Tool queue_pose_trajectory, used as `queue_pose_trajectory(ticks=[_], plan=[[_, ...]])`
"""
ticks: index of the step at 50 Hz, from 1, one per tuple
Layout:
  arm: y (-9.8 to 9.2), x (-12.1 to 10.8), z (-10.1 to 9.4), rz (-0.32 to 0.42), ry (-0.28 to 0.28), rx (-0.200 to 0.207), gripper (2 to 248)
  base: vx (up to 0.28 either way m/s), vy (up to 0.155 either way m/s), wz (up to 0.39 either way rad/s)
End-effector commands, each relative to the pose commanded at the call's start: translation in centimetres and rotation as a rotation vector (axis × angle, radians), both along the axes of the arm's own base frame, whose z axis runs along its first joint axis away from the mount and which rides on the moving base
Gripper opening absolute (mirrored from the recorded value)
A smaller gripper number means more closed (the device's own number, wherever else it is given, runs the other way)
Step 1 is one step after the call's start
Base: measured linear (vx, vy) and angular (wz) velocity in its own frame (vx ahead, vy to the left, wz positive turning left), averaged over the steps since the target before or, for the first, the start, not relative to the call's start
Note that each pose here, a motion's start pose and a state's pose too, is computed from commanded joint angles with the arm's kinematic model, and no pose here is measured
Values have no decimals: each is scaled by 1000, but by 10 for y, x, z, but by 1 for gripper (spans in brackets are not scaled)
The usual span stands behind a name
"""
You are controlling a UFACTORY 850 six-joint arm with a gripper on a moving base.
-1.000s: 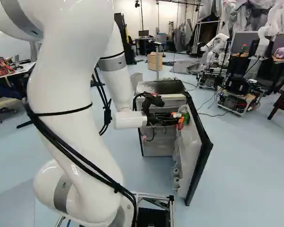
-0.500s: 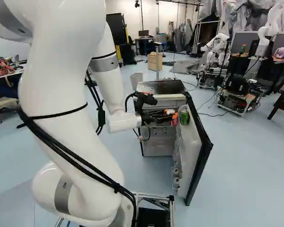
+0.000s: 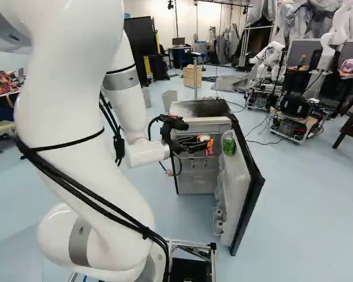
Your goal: Grab a drink from the fridge
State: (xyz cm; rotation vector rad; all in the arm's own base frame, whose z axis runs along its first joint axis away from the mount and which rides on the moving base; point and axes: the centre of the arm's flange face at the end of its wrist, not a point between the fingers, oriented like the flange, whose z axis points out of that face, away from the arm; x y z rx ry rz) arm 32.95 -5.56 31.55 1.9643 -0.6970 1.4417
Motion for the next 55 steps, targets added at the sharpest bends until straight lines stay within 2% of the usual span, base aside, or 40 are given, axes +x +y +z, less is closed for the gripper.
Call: queue_pose_trajectory(ticks=[23,38,46,55], plan=[[20,-2,0,62,2,0,98,0,0,0],[28,0,13,87,-37,4,98,0,0,0],[31,0,20,94,-49,20,98,0,0,0],[32,0,25,105,-46,57,98,0,0,0]])
